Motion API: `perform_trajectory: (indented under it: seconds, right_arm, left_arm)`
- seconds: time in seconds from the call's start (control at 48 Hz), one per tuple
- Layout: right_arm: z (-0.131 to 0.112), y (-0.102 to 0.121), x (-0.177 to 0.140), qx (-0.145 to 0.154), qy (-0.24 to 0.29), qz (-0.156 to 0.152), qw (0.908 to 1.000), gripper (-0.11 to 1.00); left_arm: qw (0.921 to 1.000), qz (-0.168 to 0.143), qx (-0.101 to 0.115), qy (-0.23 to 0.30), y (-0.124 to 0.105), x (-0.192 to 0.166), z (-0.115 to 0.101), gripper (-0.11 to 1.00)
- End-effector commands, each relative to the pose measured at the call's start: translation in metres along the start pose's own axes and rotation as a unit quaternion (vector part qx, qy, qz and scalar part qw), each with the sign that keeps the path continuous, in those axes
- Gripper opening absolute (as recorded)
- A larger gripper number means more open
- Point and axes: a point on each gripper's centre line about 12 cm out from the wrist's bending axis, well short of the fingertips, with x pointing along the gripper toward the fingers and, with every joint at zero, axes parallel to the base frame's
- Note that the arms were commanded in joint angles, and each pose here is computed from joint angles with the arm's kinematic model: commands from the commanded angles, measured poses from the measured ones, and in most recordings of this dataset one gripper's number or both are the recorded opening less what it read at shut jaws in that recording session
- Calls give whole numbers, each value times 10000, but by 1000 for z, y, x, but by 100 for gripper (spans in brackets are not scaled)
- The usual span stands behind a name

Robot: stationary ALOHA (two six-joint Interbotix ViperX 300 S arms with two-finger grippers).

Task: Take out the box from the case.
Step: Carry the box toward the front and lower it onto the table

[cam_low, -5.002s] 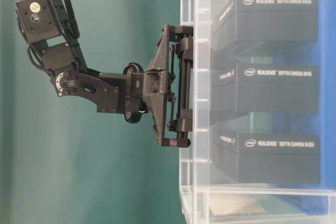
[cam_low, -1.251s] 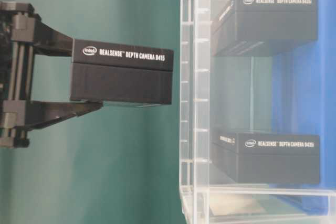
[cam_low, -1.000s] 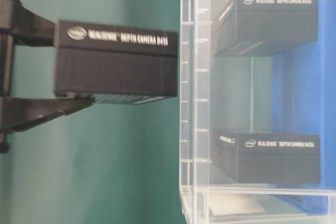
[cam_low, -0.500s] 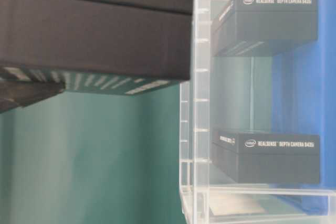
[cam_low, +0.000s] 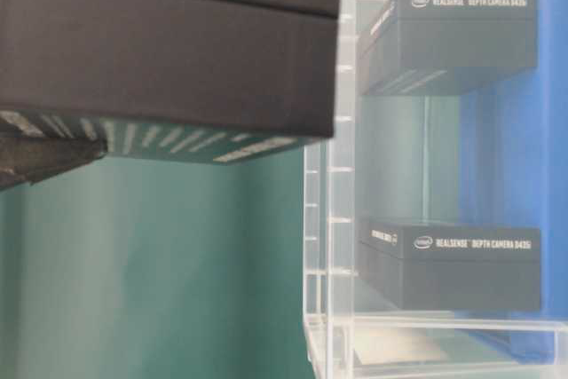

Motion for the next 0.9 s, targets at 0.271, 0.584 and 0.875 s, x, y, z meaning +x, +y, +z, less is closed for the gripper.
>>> perform_trajectory:
  seconds: [0.271, 0.584, 0.875]
  right_arm:
    - [-4, 5, 12, -19, -3, -53, 10000, 66]
    - [-13, 4, 62, -77, 90, -240, 9996, 66]
    - [-16, 0, 110, 29, 131, -214, 9997, 66]
  left_arm:
    - [10000, -54, 21, -29, -1, -3, 1, 95]
    - [10000, -54, 28, -29, -1, -3, 0, 95]
    - [10000, -48, 35, -25, 1, -3, 0, 95]
